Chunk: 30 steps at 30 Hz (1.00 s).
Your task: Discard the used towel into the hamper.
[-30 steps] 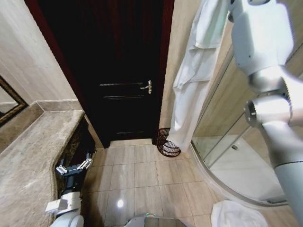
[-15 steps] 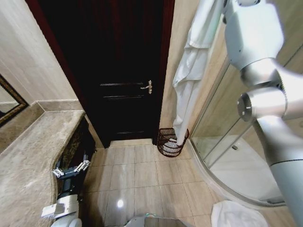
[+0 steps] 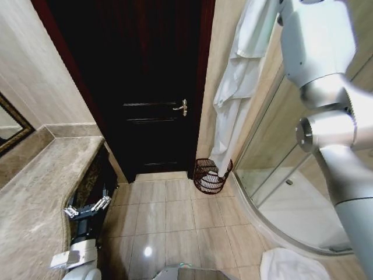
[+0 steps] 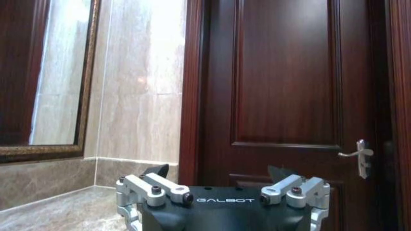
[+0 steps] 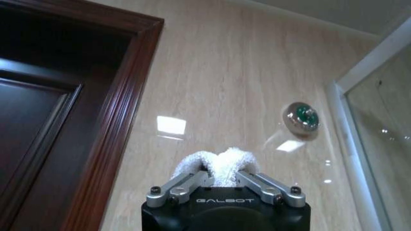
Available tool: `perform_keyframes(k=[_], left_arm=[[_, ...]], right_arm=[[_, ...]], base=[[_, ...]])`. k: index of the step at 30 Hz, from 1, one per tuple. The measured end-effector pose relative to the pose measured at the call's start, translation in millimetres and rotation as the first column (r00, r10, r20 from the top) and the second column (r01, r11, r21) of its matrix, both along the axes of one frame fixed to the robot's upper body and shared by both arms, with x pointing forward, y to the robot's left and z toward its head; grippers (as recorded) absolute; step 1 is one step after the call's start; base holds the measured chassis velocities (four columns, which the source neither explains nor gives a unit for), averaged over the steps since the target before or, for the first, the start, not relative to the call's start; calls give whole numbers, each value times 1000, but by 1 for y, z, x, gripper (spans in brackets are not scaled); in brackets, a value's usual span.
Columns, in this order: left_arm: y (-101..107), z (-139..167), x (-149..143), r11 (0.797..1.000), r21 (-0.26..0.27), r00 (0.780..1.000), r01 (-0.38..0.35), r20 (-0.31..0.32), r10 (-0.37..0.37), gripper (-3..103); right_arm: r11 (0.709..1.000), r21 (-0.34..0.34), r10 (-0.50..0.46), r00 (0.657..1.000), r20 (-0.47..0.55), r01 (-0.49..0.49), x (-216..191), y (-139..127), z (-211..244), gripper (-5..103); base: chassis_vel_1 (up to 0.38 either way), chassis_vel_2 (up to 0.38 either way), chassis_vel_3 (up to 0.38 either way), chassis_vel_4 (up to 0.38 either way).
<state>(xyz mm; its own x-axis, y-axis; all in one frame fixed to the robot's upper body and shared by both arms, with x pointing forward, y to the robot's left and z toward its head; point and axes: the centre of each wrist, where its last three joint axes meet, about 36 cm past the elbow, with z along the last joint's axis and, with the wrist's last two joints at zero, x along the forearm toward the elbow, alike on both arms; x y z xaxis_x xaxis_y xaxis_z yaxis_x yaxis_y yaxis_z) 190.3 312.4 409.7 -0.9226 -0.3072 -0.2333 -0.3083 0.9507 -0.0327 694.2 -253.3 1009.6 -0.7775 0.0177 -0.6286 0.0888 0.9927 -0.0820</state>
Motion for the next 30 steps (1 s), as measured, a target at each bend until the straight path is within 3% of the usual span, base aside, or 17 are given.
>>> perform_keyframes(k=[10,18,30], left_arm=[[6,3,-5,1000,16,1000,-11,5,11,100],[7,-2,-7,1000,13,1000,-17,1,17,100],[7,-2,-5,1000,15,1000,-14,4,14,100]], right_arm=[[1000,3,-2,1000,2,2,-6,5,-1,4],[997,-18,-72,997,7,73,-37,1,-12,4],[997,0,-75,997,-28,75,-23,-6,-9,4]], base=[[-91,112,101,-96],[-13,19,16,-20],[0,0,0,0]])
